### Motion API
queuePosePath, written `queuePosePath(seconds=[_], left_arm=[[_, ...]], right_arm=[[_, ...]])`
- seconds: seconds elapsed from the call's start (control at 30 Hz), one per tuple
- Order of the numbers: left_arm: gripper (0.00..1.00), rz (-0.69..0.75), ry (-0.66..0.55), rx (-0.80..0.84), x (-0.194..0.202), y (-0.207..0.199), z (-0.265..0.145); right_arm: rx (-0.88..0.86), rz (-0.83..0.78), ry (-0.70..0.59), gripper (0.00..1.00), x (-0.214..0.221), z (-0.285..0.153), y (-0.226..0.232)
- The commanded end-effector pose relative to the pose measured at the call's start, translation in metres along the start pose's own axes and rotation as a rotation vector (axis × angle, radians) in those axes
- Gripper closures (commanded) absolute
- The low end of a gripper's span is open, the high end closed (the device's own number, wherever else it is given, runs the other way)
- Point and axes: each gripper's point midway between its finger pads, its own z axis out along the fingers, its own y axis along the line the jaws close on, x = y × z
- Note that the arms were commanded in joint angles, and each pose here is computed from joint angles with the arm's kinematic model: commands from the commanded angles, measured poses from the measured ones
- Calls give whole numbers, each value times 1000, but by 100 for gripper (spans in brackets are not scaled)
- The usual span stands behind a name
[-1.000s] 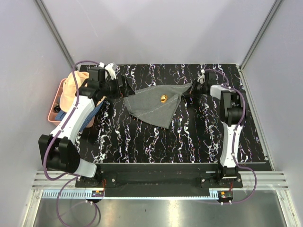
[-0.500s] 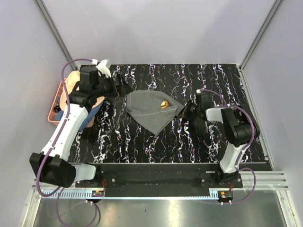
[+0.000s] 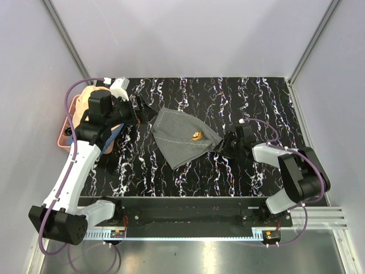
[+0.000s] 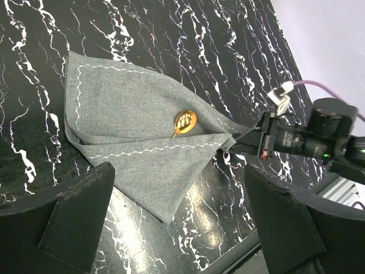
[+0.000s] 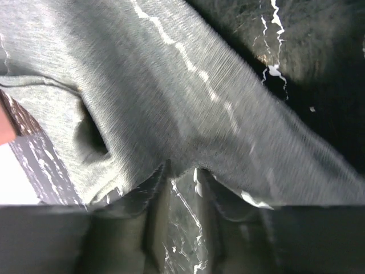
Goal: Fold the napkin, place the utensils inside, and roll it up
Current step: Fold the napkin
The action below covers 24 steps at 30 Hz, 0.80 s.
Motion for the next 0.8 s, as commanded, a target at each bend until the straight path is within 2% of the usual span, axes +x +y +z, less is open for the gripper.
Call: queuePosePath(seconds=[0.0,0.03,0.1,0.2,0.43,0.77], left_arm=[[1,44,-60,36,-13,-10,-5],[1,43,-60,41,-14,-11,-6],[1,42,-61,45,-14,-13,-6],[1,36,-55,36,-11,-10,-4],[1,38,-39,9,-6,-1,1],[1,18,4,12,3,3,9]], right_arm=[[18,-88,-62,42,-17,-27,16],[14,-108,-89,33,-26,-33,23],[37,-160,-114,21,-33,-47,25],[81,-223,-180,16,-58,-64,25],[116,-166,-194,19,-100,-67,-5],[125,23,-170,24,-61,-85,-20]])
